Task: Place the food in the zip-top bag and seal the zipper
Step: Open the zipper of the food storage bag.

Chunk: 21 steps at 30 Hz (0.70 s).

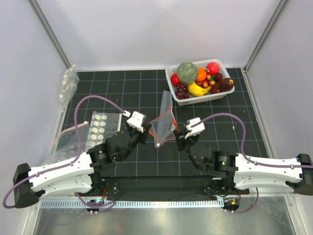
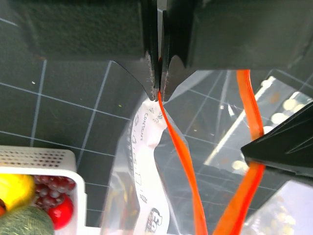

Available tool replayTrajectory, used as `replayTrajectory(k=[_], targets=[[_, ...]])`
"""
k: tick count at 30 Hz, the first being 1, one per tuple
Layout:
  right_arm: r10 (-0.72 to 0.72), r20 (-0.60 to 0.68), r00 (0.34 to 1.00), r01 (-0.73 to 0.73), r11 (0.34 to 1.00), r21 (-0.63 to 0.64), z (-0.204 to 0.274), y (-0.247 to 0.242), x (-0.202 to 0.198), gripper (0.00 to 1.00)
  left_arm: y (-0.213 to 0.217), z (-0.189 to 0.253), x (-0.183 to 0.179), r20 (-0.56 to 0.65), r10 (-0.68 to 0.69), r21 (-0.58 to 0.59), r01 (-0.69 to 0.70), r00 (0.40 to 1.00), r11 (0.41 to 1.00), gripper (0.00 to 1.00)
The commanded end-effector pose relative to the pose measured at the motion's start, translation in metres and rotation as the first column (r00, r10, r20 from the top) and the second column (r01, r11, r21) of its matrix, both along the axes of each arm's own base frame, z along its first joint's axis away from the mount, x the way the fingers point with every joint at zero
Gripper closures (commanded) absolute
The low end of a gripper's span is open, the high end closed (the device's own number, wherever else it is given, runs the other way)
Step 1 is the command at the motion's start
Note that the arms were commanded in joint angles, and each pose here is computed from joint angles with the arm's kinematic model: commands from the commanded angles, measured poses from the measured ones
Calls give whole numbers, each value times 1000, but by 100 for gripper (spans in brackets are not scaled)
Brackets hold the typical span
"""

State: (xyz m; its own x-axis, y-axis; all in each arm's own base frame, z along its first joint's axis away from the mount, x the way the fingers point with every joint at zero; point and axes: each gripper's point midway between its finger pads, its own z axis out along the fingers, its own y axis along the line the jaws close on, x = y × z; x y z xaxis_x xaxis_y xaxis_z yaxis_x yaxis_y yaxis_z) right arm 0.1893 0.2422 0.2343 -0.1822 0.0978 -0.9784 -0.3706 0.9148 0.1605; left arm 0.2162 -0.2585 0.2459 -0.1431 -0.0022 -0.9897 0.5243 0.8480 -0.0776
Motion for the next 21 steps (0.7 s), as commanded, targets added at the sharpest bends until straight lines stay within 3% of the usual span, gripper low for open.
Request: replayTrajectory(k=[1, 2, 3, 8, 13, 19, 21], targets=[[60, 33, 998, -63, 995, 82, 24, 13, -4, 99, 8, 19, 1, 43, 26, -30, -25, 999, 999, 79], [87, 31, 996, -89, 994, 61, 20, 21, -6, 99, 5, 21, 1, 49, 13, -47, -11, 999, 999, 66], [122, 29, 992, -123, 991, 51, 20, 27, -8, 99, -2, 20, -4, 49, -37, -46, 40, 998, 998, 61], [198, 19, 980, -198, 980, 15, 15, 49, -13, 99, -32, 13, -12, 51, -158, -55, 160, 986, 985, 49], [211, 21, 977, -211, 977, 14, 15, 49, -15, 99, -57, -4, -11, 8, -212, 3, 212, 977, 977, 49], [231, 30, 972, -232, 972, 31, 20, 48, -18, 99, -64, -21, 0, -27, -168, 75, 170, 985, 983, 49], [227, 30, 973, -228, 973, 33, 19, 47, -18, 99, -62, -26, 6, -42, -124, 97, 127, 991, 987, 60]])
